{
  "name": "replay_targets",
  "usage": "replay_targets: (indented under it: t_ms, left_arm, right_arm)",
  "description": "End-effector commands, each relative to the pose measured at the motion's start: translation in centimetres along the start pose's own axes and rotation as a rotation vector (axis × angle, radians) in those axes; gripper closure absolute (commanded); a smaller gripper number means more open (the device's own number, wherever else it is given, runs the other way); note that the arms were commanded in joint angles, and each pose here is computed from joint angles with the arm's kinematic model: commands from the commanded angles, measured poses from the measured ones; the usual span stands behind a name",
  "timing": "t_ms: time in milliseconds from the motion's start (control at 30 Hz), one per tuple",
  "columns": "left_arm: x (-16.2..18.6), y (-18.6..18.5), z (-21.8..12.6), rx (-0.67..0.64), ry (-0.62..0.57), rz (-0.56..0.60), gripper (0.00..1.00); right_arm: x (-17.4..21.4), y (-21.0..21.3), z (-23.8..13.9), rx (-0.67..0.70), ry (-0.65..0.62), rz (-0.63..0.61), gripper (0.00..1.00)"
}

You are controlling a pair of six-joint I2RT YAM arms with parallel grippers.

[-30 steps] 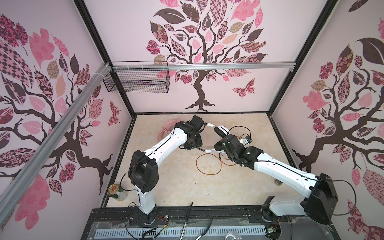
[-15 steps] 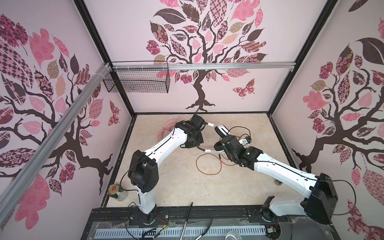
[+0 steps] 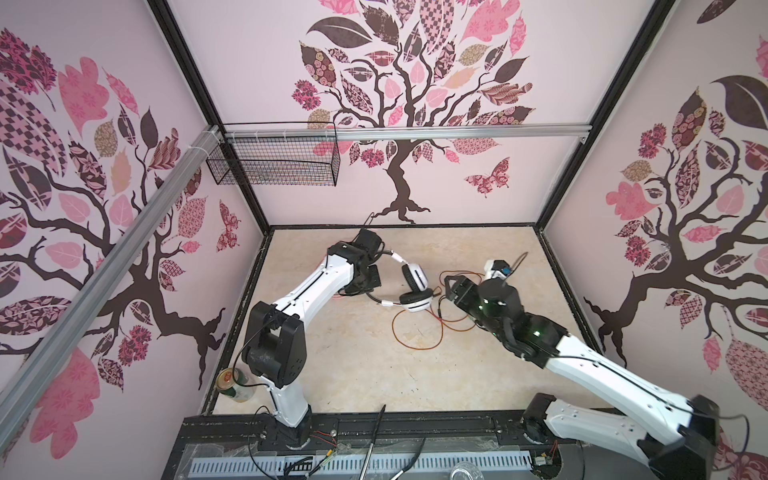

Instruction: Wrap the headphones

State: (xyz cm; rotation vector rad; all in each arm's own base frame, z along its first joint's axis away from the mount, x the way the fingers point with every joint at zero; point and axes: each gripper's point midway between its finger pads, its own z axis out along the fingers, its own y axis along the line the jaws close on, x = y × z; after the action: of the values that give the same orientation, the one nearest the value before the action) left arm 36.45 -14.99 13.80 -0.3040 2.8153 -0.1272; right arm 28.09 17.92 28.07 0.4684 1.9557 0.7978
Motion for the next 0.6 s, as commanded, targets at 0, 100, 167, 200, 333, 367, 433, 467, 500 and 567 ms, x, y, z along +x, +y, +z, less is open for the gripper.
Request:
replay_targets:
  t_ms: [0, 100, 167, 200, 333, 367, 433, 467, 500, 567]
  left_arm:
    - [0.3, 1.3, -1.8, 0.040, -0.030, 0.026, 1.00]
    - [1.5, 1.7, -2.2, 0.078, -0.008, 0.038, 1.00]
    - [2.7, 1.3, -2.5, 0.117, 0.031, 0.041, 1.00]
    - [3.5, 1.2, -2.6, 0.132, 0.069, 0.039, 1.00]
    - [7.6, 0.5, -2.6, 0.231, 0.235, 0.036, 1.00]
    - [8.6, 0.2, -2.7, 0.259, 0.274, 0.033, 1.00]
    - [10.7, -0.2, -3.4, 0.316, 0.361, 0.016, 1.00]
    - [11.4, -0.3, -3.8, 0.338, 0.384, 0.010, 1.00]
    - [12.1, -0.3, -4.4, 0.357, 0.410, -0.003, 1.00]
    - [12.9, -0.3, -5.6, 0.372, 0.443, -0.025, 1.00]
  right_arm:
    - [-2.0, -0.2, -3.3, -0.022, 0.003, -0.209, 0.19]
    - [-2.0, -1.8, -4.3, 0.002, 0.063, -0.266, 0.19]
    - [-0.8, -2.2, -4.3, -0.007, 0.122, -0.293, 0.20]
    - [0.3, -2.2, -3.9, -0.025, 0.172, -0.308, 0.20]
    - [6.2, -3.7, -1.9, -0.060, 0.414, -0.346, 0.20]
    - [7.3, -3.8, -1.7, -0.084, 0.459, -0.360, 0.20]
    - [8.9, -4.7, -1.3, -0.095, 0.509, -0.395, 0.20]
    - [9.1, -5.2, -1.3, -0.090, 0.509, -0.411, 0.20]
    - [9.4, -5.5, -1.4, -0.102, 0.505, -0.425, 0.20]
    - [10.1, -5.8, -1.7, -0.142, 0.500, -0.442, 0.20]
